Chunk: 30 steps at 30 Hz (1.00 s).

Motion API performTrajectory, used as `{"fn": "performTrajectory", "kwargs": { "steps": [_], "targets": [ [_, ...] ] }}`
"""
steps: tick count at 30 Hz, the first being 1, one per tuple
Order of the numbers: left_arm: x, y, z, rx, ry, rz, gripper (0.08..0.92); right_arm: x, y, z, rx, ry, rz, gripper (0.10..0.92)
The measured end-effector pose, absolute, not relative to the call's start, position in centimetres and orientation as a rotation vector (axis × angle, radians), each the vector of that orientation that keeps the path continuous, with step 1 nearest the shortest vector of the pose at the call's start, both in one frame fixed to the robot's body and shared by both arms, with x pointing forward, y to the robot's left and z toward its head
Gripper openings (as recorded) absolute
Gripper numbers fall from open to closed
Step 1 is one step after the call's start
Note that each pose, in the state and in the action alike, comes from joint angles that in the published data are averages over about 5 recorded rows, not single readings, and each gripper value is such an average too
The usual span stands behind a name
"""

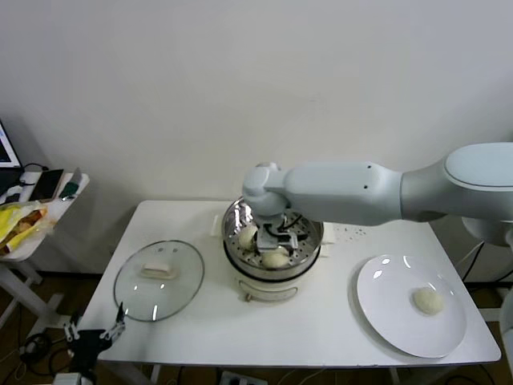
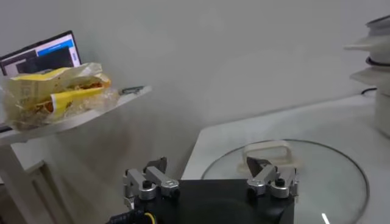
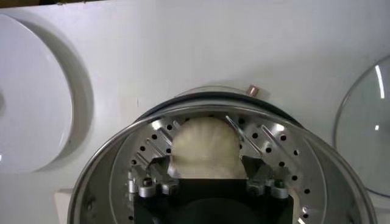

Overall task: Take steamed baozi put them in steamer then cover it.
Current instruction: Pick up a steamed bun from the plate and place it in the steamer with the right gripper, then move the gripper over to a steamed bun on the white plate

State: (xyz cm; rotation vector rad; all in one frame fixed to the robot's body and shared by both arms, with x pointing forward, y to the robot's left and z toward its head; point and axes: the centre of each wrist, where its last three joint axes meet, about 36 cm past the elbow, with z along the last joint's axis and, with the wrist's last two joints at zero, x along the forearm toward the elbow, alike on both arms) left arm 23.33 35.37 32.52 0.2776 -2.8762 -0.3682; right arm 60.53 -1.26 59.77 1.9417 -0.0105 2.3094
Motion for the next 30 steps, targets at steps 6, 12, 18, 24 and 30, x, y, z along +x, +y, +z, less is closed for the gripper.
{"fn": "performTrajectory", "kwargs": {
  "steps": [6, 12, 18, 24, 30],
  "targets": [
    [23.5, 35.0, 32.3, 0.275, -2.882, -0.348, 0.823, 61.1, -2.1, 61.7, 1.906, -0.069, 2.342, 0.823],
    [23.9, 34.4, 32.4, 0.265, -2.891, -0.342, 0.823, 62.2, -5.2, 65.1, 1.834, -0.253, 2.347, 0.823],
    [24.4, 34.1, 32.7, 0.254, -2.906, -0.346, 0.823, 63.1, -11.4, 68.7, 1.685, -0.629, 2.238, 0.823],
    [24.9, 33.7, 33.0, 0.248, -2.916, -0.338, 0.823, 62.2, -18.9, 70.3, 1.468, -1.088, 1.961, 0.823],
    [25.1, 33.6, 33.3, 0.234, -2.920, -0.348, 0.823, 60.8, -27.0, 68.9, 1.267, -1.346, 1.643, 0.823]
  ]
}}
